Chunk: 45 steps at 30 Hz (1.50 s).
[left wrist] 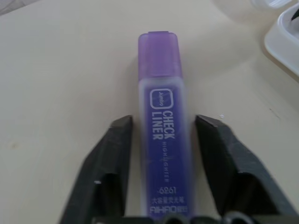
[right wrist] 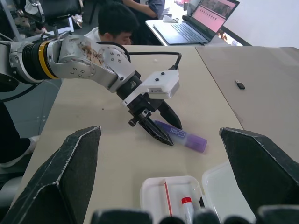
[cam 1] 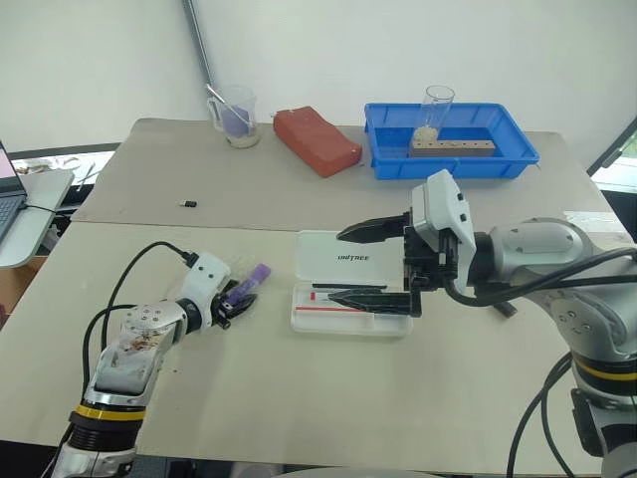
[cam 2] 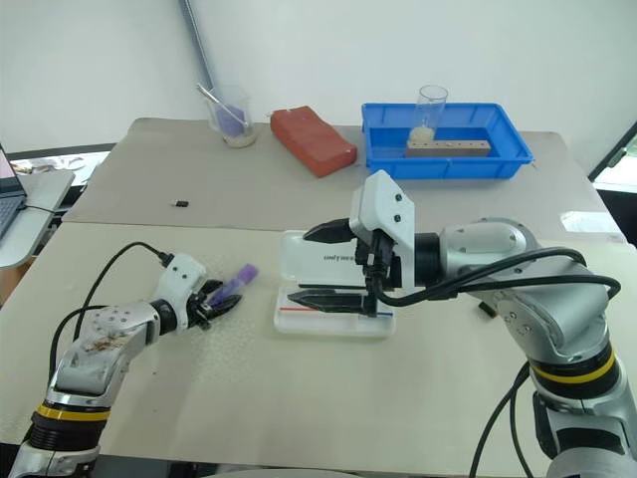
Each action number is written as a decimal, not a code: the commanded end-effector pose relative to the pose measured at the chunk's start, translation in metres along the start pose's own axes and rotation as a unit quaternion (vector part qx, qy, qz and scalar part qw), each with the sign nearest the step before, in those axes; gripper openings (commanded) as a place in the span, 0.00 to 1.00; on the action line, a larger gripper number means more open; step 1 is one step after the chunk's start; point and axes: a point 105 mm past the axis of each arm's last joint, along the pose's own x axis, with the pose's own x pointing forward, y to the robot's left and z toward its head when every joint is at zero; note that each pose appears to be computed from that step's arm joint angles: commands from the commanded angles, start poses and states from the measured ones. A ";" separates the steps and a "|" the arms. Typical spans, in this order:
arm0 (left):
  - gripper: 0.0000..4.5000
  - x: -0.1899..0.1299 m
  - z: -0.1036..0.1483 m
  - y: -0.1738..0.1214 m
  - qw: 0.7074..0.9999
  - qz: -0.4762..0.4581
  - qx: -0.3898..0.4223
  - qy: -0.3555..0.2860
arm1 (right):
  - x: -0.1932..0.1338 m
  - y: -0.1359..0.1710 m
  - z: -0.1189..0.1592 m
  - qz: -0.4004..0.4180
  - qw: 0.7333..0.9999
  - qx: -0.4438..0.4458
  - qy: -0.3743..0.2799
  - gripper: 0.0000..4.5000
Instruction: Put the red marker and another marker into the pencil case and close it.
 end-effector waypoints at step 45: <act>0.21 0.029 0.078 -0.122 0.873 -0.342 0.346 -0.041 | -0.055 0.005 -0.062 -0.151 0.980 0.075 0.104 1.00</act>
